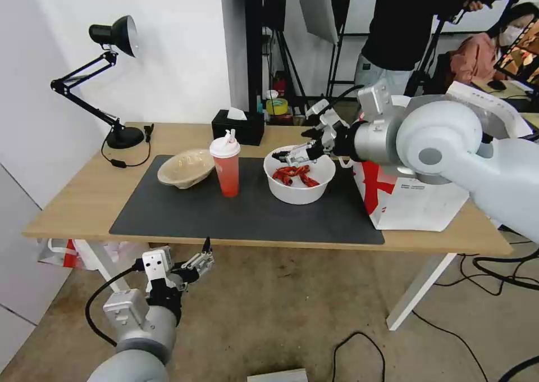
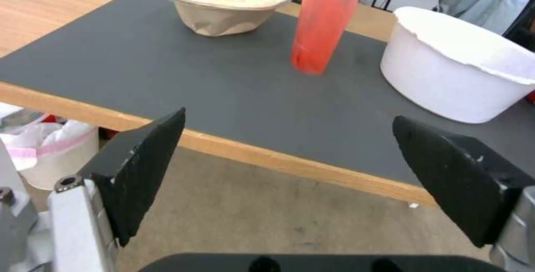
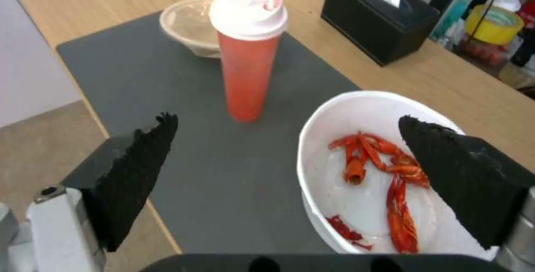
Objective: Pick up the trash from the table and place it into the takeout bag.
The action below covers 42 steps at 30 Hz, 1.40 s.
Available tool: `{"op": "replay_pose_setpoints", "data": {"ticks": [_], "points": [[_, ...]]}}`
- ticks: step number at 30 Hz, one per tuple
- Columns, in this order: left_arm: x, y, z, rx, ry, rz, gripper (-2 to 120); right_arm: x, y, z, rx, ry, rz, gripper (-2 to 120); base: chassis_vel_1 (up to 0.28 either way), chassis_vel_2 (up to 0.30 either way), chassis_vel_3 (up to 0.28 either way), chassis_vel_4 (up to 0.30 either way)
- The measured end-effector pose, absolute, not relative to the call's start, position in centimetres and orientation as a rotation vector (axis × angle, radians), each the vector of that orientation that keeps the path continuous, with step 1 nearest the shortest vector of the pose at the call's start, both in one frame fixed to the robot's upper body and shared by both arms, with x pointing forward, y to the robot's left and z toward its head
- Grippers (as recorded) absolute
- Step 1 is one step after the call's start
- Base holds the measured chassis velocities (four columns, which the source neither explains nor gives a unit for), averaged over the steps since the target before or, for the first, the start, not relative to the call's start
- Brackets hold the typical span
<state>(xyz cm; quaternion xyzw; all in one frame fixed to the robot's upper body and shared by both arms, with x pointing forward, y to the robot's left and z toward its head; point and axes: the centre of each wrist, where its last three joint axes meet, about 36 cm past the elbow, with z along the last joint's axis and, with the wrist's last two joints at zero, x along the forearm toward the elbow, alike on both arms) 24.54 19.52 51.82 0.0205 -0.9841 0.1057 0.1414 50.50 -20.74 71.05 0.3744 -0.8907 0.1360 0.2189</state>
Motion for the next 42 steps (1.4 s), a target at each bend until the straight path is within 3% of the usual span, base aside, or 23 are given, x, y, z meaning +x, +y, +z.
{"op": "replay_pose_setpoints", "data": {"ticks": [21, 42], "points": [[24.8, 19.1, 51.4, 0.063, -2.844, 0.328, 100, 55.7, -19.5, 67.9, 0.932, -2.395, 0.406, 100, 0.0, 0.0, 0.0, 0.0], [25.0, 19.1, 51.3, 0.058, -2.85, 0.324, 100, 56.6, -17.6, 66.8, 0.952, -2.36, 0.436, 100, 0.0, 0.0, 0.0, 0.0]]}}
